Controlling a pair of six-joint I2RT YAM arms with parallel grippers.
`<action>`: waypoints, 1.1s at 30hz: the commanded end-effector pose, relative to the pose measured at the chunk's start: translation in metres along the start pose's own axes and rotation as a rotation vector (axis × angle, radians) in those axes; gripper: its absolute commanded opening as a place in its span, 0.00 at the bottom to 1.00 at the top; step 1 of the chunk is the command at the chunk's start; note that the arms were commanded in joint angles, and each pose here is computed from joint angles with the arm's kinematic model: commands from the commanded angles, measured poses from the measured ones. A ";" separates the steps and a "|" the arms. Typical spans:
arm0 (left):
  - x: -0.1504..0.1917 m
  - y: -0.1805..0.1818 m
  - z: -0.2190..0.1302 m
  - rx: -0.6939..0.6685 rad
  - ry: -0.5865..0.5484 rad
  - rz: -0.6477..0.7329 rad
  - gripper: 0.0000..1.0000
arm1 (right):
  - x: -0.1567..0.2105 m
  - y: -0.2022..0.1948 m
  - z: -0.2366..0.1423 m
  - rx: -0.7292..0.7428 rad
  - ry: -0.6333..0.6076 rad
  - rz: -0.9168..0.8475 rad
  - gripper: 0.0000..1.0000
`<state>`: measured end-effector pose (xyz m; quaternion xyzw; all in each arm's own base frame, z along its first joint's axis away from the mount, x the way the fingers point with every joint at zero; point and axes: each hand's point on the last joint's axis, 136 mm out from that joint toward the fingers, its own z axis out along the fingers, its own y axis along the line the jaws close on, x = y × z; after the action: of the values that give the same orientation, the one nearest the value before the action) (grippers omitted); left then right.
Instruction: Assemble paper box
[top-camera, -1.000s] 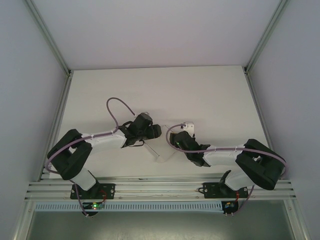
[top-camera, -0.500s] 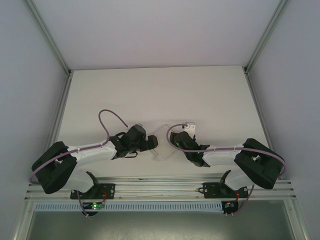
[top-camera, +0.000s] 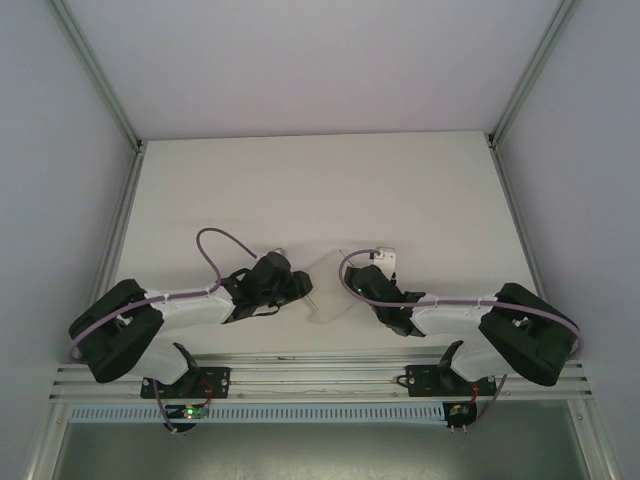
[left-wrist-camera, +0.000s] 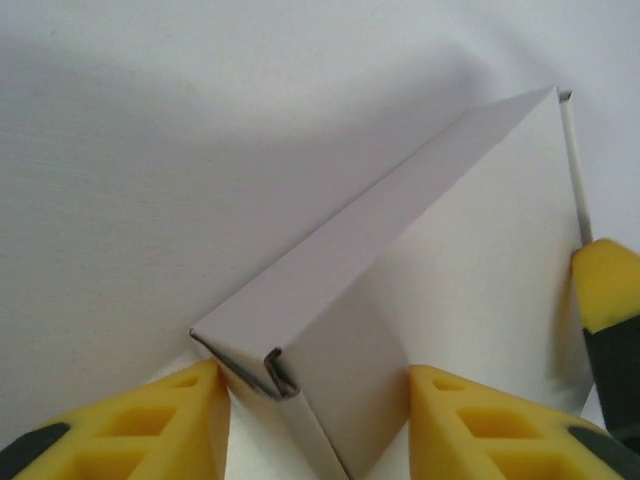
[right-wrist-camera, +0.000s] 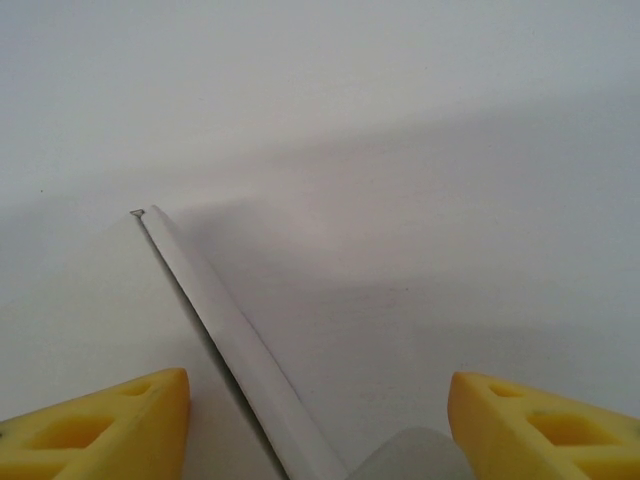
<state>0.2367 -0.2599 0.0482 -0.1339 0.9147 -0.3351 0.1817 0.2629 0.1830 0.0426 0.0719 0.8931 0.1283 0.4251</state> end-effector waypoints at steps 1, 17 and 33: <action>-0.003 0.012 -0.004 -0.040 -0.049 0.004 0.40 | 0.046 -0.041 -0.008 0.102 0.161 -0.122 0.67; -0.010 0.034 -0.003 0.018 -0.086 0.010 0.04 | -0.006 0.020 -0.043 -0.373 0.225 -0.071 0.86; -0.011 0.041 -0.026 0.125 -0.184 0.005 0.00 | 0.026 0.056 -0.056 -0.610 0.638 0.134 0.84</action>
<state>0.2275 -0.2217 0.0501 -0.1322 0.8750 -0.3870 0.2592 0.2201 0.2215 0.0709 -0.0419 0.9026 0.3842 0.1893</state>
